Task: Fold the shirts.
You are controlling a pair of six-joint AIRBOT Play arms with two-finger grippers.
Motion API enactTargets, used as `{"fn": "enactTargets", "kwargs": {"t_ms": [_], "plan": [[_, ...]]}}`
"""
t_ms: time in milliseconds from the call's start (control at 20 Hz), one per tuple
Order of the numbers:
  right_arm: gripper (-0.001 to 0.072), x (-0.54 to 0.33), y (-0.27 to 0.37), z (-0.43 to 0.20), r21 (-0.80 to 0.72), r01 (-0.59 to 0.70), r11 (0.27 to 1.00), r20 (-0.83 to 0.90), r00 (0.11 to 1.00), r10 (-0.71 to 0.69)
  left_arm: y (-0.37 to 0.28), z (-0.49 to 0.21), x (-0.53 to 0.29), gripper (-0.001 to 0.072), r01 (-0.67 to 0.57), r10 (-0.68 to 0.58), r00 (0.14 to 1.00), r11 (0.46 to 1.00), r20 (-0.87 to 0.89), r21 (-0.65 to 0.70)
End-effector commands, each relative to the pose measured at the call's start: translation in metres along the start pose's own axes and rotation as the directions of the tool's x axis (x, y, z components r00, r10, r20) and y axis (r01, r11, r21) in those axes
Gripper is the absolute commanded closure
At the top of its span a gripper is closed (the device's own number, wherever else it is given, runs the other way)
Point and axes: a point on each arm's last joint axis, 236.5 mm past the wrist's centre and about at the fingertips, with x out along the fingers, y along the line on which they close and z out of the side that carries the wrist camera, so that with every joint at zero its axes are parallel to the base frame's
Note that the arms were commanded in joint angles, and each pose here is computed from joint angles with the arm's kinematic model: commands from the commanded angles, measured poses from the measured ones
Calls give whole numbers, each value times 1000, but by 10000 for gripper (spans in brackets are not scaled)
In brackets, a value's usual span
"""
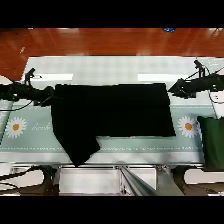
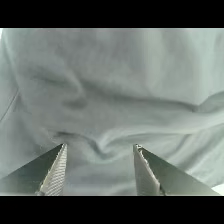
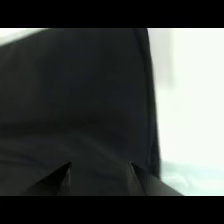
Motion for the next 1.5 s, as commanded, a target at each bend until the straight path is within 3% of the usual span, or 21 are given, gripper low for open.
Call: {"fn": "enactTargets", "kwargs": {"t_ms": [0, 200, 350, 550, 1000, 1200, 1250, 1300, 1350, 1450], "plan": [[304, -46, -28, -11, 36, 75, 996, 12, 997, -76, 21, -6, -51, 198, -14, 16, 999, 999, 32, -44], [304, -86, -68, -49, 168, 126, 978, 125, 981, -148, 68, -66, -73, 198, -13, 38, 993, 977, 116, -212], [304, -67, -62, -85, 250, 37, 967, 214, 972, -92, 73, -116, -35, 198, 80, -29, 990, 919, 135, -386], [304, -36, -28, -119, 257, -127, 958, 248, 967, 62, 62, -167, 5, 198, 107, -106, 994, 868, 30, -485], [304, -29, -22, -124, 256, -140, 956, 237, 968, 79, 53, -192, 25, 198, 37, -111, 985, 885, -131, -465], [304, -32, -31, -112, 299, -129, 946, 289, 957, 39, 36, -217, 49, 201, 1, -114, 951, 930, -287, -368], [304, -32, -33, -112, 298, -121, 947, 289, 957, 31, 35, -220, 54, 245, -11, -103, 946, 938, -308, -348], [304, -31, -36, -115, 294, -104, 950, 274, 962, 21, 35, -221, 58, 562, -19, -93, 944, 942, -316, -334], [304, -29, -41, -123, 292, -69, 954, 241, 971, -3, 35, -220, 59, 669, -18, -89, 946, 946, -312, -323], [304, -25, -63, -147, 330, 44, 943, 137, 986, -94, 35, -219, 58, 679, -13, -89, 948, 948, -306, -317]]}}
